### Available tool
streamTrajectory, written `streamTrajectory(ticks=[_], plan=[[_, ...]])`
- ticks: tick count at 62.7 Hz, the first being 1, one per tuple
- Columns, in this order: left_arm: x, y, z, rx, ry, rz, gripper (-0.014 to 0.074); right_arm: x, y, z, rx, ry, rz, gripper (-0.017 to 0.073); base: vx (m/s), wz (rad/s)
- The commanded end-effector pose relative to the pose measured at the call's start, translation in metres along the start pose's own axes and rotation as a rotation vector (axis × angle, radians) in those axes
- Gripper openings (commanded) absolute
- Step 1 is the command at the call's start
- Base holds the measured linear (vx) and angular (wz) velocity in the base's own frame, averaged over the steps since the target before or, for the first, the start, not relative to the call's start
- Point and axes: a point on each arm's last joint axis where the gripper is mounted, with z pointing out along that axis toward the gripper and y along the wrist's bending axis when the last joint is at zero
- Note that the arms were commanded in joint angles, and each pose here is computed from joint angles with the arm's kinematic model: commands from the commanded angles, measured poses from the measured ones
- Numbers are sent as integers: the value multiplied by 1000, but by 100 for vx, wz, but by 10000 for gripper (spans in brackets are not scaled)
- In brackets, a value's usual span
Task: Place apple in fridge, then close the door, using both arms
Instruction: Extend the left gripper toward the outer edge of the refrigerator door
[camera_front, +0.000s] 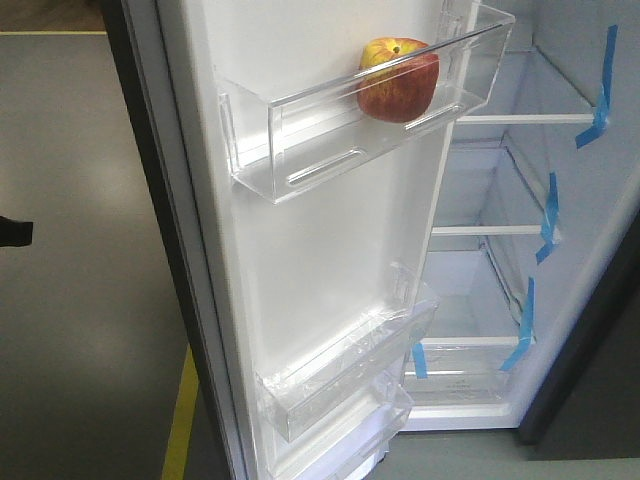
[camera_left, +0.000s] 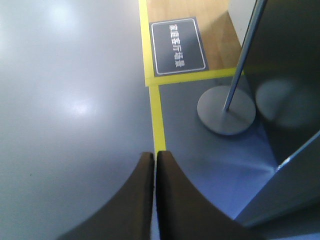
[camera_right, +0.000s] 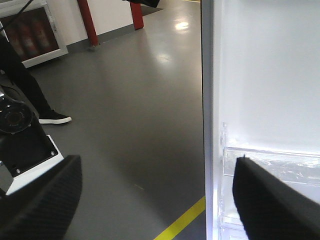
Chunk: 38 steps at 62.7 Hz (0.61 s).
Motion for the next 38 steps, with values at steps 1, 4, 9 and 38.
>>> streamTrajectory(ticks=[1, 4, 9, 38], plan=[[-18, 1, -2, -9, -103, 4, 15, -11, 1, -1, 2, -64, 21, 587, 0, 0], [-19, 1, 3, -6, -88, 2, 15, -11, 1, -1, 2, -64, 21, 587, 0, 0], [-22, 2, 12, 0, -51, 0, 15, -11, 1, -1, 2, -64, 21, 587, 0, 0], [-52, -12, 72, 160, 111, -69, 15, -11, 1, -1, 2, -64, 21, 587, 0, 0]])
